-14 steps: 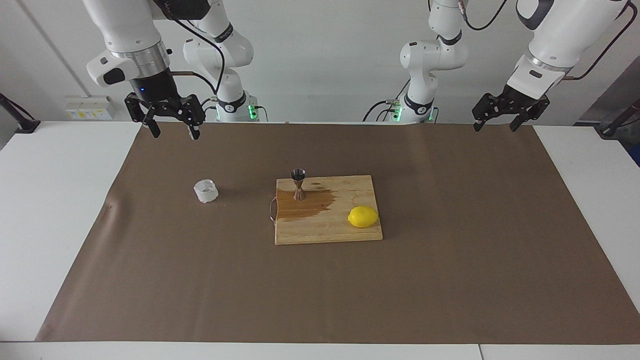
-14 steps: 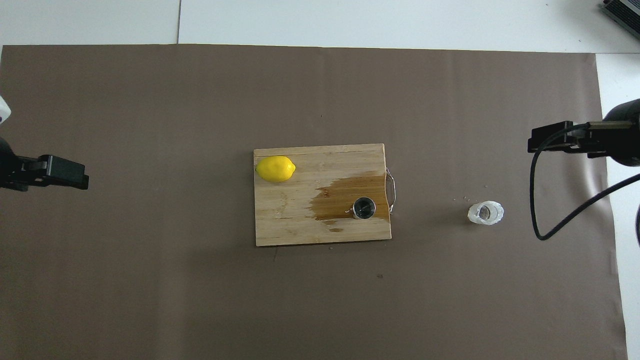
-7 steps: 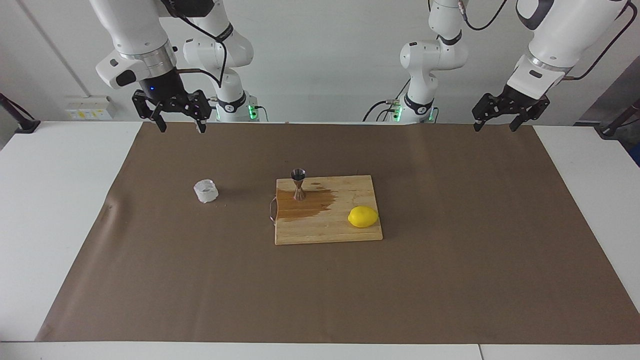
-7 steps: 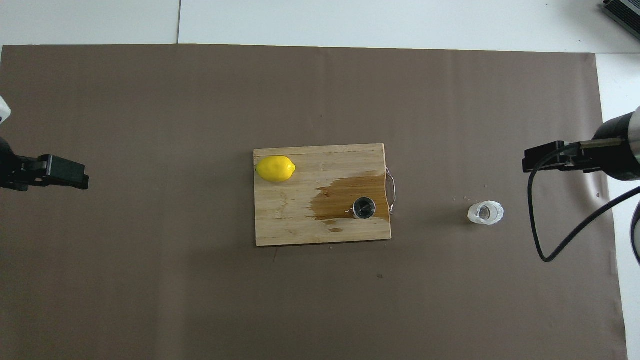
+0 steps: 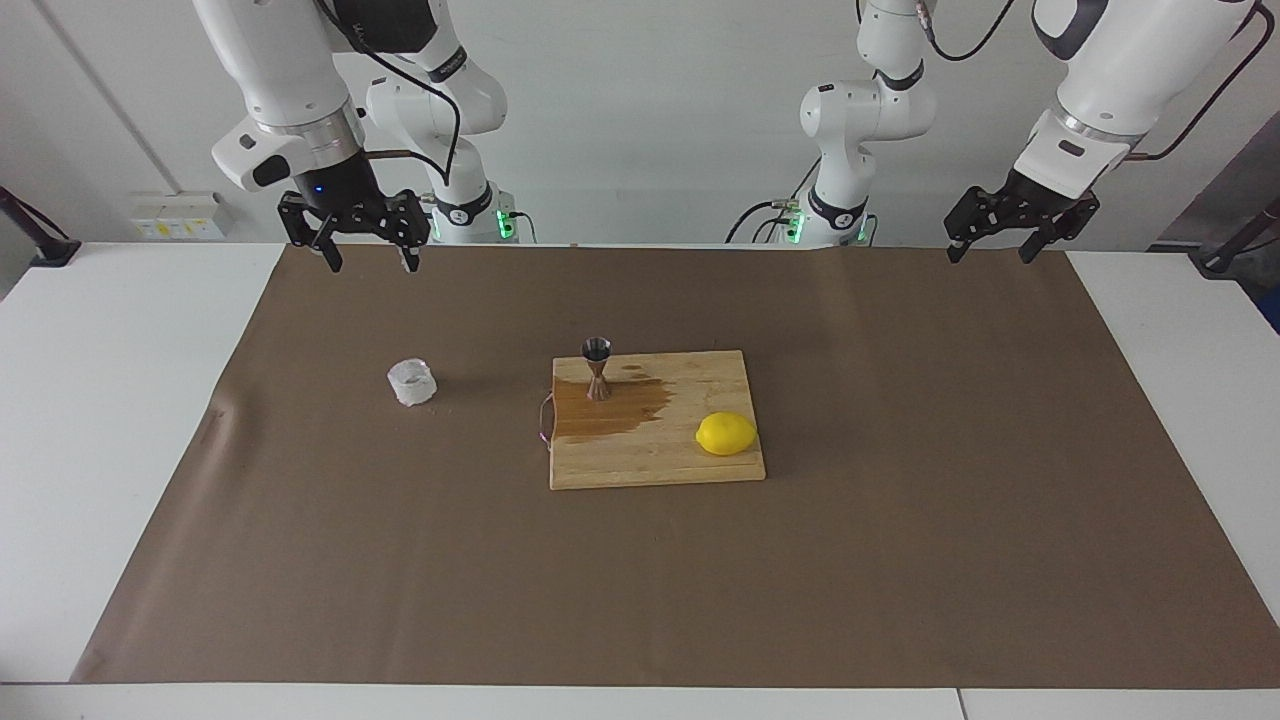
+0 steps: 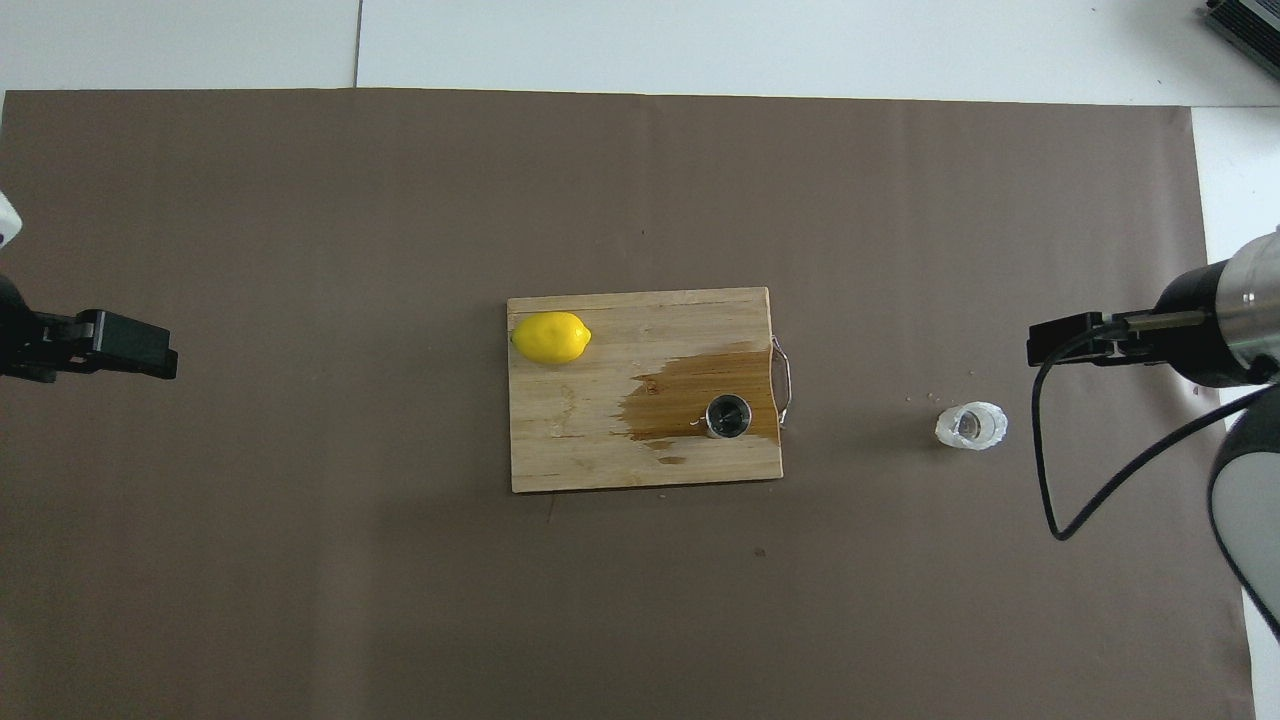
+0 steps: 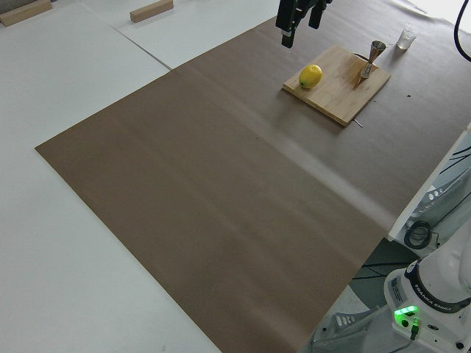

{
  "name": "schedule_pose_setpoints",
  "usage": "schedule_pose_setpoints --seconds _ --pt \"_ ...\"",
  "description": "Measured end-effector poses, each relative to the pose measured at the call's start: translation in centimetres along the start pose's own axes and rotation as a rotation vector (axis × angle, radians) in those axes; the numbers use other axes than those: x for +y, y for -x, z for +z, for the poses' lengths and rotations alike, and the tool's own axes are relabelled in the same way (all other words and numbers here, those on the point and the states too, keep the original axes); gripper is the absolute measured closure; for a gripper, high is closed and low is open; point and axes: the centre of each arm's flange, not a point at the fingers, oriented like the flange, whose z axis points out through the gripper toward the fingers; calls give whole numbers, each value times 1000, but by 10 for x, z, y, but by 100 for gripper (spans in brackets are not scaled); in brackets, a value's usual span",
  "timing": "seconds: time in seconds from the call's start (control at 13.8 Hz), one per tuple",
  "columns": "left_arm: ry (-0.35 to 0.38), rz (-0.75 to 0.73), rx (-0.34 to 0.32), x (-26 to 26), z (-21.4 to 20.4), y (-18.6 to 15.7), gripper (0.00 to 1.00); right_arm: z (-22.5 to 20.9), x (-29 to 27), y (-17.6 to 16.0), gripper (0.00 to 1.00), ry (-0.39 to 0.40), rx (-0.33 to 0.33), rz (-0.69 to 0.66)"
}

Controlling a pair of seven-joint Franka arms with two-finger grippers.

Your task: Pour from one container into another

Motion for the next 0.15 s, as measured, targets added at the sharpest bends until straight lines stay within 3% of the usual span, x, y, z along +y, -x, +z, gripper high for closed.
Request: schedule_pose_setpoints --seconds 0.15 --pt "0 0 0 0 0 0 0 5 1 0 0 0 6 2"
